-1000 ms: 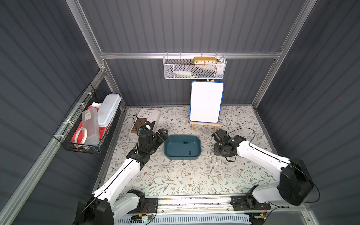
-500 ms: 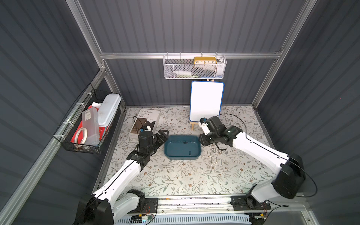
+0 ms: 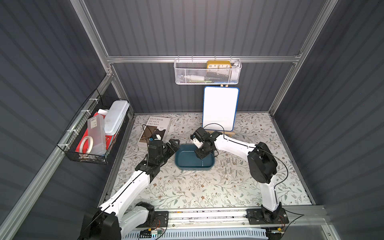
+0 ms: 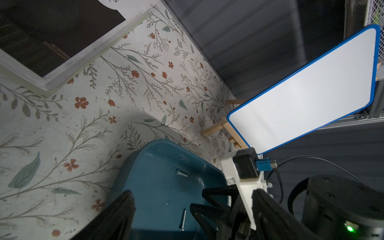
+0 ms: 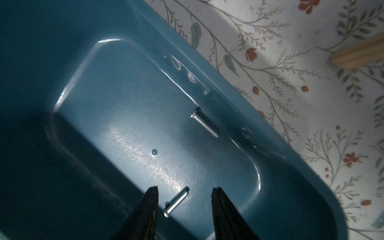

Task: Take out the screws from the storage box
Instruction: Pick up the screw from the storage box.

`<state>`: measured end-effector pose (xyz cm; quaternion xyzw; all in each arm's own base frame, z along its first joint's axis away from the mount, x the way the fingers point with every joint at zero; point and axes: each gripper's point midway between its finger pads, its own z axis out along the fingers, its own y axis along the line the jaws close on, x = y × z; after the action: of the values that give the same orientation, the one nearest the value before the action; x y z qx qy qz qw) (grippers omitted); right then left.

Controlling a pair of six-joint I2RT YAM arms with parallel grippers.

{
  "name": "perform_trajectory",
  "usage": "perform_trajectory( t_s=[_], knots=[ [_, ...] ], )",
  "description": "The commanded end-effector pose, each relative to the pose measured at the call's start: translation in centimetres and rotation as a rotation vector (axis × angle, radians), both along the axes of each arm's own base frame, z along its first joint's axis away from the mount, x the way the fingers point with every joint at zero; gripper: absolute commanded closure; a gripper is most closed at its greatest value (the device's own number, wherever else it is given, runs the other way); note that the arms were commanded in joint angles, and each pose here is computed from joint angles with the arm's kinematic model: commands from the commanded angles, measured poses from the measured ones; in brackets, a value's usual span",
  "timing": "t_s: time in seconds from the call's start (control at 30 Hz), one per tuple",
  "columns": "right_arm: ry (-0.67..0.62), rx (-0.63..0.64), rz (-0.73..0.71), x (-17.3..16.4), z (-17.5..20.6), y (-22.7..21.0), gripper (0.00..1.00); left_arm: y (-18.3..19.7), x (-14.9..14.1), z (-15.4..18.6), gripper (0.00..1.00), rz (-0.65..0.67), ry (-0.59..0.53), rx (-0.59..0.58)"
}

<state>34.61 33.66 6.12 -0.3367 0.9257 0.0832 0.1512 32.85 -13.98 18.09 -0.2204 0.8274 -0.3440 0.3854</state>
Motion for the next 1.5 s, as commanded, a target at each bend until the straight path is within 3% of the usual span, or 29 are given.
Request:
perform_trajectory(
  t_s=[0.0, 0.3, 1.03, 1.47],
  knots=[
    [-0.037, -0.040, 0.023, 1.0, 0.3, 0.1, 0.53, 0.3, -0.7, -0.6, 0.08, 0.011, 0.017, 0.001],
    [-0.072, -0.121, 0.047, 2.3, -1.6, -0.3, 0.53, 0.8, -1.0, -0.9, 0.08, 0.036, 0.037, 0.000],
    [-0.084, -0.153, 0.063, 3.5, -4.0, 0.7, 0.54, 1.3, -1.3, -0.9, 0.08, 0.070, 0.036, -0.021],
    [-0.059, -0.173, 0.039, 3.2, -5.6, 0.7, 0.67, 1.4, -1.5, -1.1, 0.09, 0.076, 0.048, -0.023]
  ],
)
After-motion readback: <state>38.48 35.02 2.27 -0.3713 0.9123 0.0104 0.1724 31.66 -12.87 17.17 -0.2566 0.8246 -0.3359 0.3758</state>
